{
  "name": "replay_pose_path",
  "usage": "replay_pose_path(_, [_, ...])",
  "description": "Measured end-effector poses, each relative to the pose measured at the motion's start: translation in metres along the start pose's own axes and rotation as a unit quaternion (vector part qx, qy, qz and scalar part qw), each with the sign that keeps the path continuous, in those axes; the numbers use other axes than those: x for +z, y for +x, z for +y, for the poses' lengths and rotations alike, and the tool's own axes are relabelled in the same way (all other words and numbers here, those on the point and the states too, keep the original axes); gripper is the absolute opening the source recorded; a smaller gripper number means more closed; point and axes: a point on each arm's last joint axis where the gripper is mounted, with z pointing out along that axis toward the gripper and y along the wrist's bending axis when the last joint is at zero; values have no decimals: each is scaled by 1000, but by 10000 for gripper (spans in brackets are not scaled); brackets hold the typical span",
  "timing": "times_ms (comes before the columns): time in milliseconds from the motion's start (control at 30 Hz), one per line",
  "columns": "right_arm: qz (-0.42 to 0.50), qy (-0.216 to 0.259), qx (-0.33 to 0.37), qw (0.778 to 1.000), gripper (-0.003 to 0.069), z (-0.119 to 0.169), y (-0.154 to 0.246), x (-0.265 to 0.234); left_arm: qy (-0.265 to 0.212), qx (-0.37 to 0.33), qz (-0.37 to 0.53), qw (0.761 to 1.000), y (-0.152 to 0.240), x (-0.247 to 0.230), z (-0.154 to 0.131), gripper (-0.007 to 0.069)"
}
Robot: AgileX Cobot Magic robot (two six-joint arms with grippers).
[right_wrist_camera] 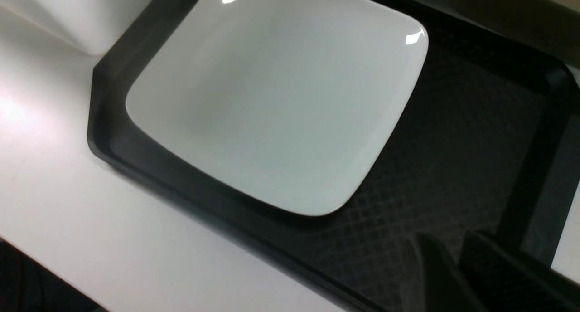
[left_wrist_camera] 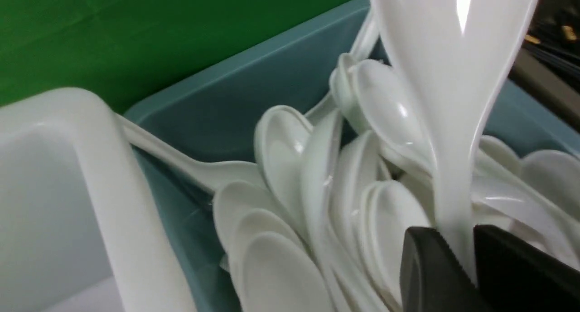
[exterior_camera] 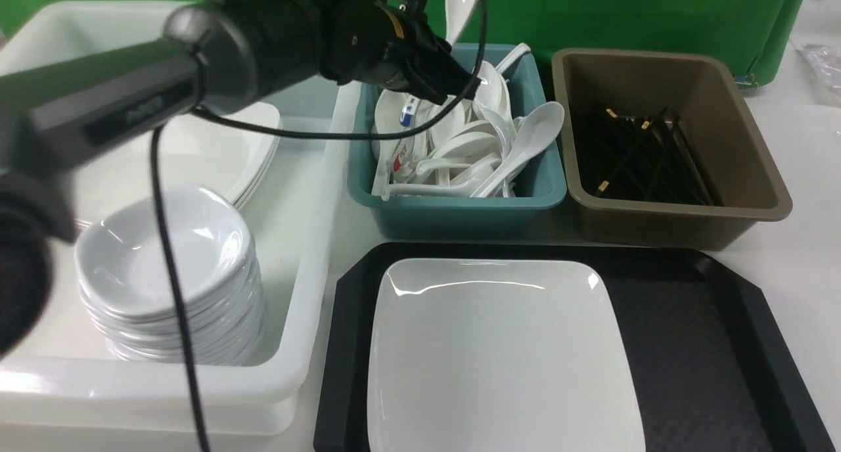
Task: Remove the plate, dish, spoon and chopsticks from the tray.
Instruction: Use the left arm to grab a plate from the dinner plate
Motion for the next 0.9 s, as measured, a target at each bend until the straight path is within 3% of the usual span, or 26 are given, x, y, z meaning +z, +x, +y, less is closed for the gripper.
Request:
replay_pose_path(167, [1,0,-5,1000,143,0,0,0,-6,-4,4,1000,4,12,8,276])
replay_pose_path(267, [2,0,-6,1000,143,0,0,0,-3,-16,16,1000,1,5,8,433])
replay_pose_path(400, [1,1,-12,1000,143,0,0,0,5,-24,50,998,-13,-32,7,497])
replay_pose_path(433, [1,1,-12,1000,143,0,0,0,7,-23,52,998,-14,-35,6,490])
replay_pose_path(533, [2,1,-24,1000,143,0,0,0,22,24,69,997,-21,-78,-6,375])
replay_pose_path(667, [12,6,-30,999,143,-1,2,0,78,153,81,982,-6,-128,-45,138])
replay_pose_path(733, [15,8,-31,999,143,-2,3,0,146,253,103,951,28,-157,-78,42])
replay_pose_path(900, [6,13,-37,999,143,-2,1,0,254,362,141,886,107,-193,-125,22])
